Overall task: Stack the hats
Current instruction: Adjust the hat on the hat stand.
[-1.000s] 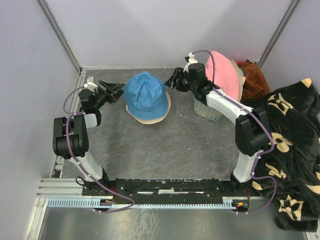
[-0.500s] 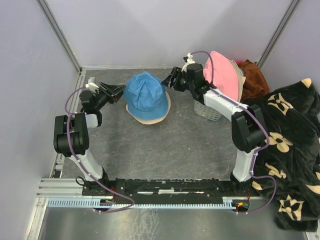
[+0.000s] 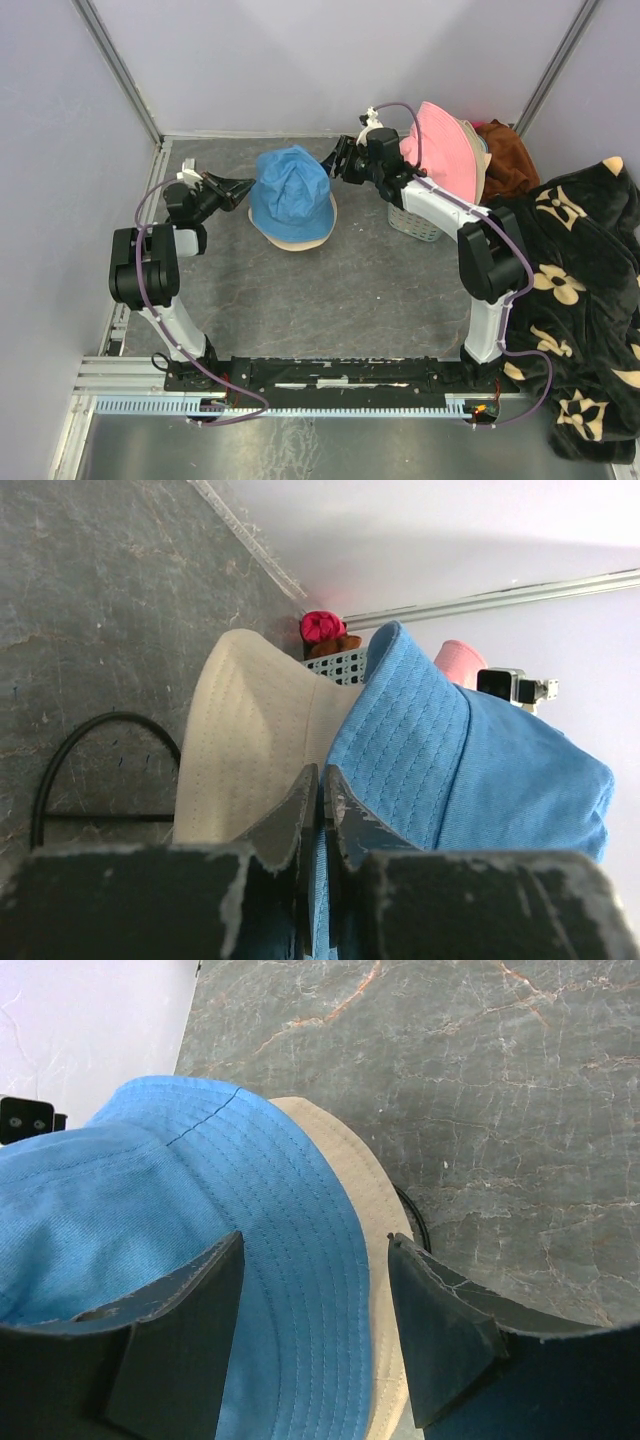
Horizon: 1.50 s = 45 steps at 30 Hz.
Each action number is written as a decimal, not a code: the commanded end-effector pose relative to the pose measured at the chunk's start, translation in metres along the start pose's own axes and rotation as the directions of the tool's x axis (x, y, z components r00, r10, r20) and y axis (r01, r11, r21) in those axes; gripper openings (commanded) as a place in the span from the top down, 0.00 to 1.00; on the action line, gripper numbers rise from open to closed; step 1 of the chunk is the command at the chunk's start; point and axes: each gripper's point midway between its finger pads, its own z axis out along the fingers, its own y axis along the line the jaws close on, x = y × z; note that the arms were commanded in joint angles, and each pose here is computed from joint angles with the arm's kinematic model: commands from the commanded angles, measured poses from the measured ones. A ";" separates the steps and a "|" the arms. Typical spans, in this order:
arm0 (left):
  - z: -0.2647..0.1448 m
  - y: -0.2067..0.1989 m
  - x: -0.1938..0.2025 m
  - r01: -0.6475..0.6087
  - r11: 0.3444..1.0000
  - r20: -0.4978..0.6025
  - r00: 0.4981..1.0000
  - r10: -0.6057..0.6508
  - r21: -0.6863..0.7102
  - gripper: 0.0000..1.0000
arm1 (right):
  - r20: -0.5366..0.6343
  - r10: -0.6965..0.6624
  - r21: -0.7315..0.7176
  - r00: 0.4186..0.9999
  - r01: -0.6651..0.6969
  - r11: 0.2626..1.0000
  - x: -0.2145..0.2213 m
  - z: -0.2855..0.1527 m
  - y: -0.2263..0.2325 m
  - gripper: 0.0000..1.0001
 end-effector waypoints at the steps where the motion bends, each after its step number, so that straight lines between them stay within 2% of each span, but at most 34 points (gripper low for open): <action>1: -0.004 0.004 0.006 -0.005 0.999 -0.011 1.000 0.004 -0.034 0.92 | 0.035 -0.035 -0.042 0.999 0.037 0.998 -0.011 0.004 0.019 0.33; 5: -0.011 0.025 0.009 -0.027 0.985 -0.008 1.000 0.026 -0.170 0.94 | 0.027 -0.055 -0.040 0.998 0.056 0.998 -0.007 0.003 0.023 0.33; 10: -0.022 0.032 0.004 -0.079 0.955 0.004 0.996 0.084 -0.284 0.94 | 0.015 -0.072 -0.041 0.997 0.073 0.996 -0.001 0.004 0.029 0.33; 22: -0.035 0.032 0.003 -0.095 0.937 0.024 0.994 0.109 -0.336 0.95 | -0.023 -0.127 -0.015 0.992 0.126 0.992 0.021 0.009 0.042 0.33; 27: -0.051 0.036 -0.005 -0.081 0.924 0.072 0.991 0.116 -0.373 0.96 | -0.034 -0.147 -0.018 0.989 0.146 0.989 0.029 0.013 0.052 0.33; 32: -0.080 0.040 -0.021 -0.037 0.907 0.172 0.978 0.120 -0.420 0.96 | -0.038 -0.145 -0.016 0.989 0.145 0.989 0.037 0.017 0.055 0.33; 37: -0.099 0.023 -0.035 -0.017 0.916 0.252 0.959 0.128 -0.402 0.84 | -0.009 -0.120 -0.016 0.993 0.120 0.993 0.040 0.013 0.055 0.33; 39: -0.101 0.006 -0.036 -0.021 0.937 0.266 0.956 0.121 -0.349 0.78 | 0.009 -0.107 -0.026 0.994 0.107 0.994 0.040 0.010 0.056 0.33; 40: -0.102 0.005 -0.035 -0.020 0.939 0.267 0.957 0.118 -0.343 0.77 | 0.013 -0.106 -0.028 0.994 0.107 0.994 0.040 0.010 0.056 0.33; 45: -0.097 -0.024 -0.021 -0.024 0.983 0.229 0.971 0.066 -0.183 0.57 | 0.040 -0.078 -0.042 0.996 0.079 0.996 0.041 0.005 0.055 0.32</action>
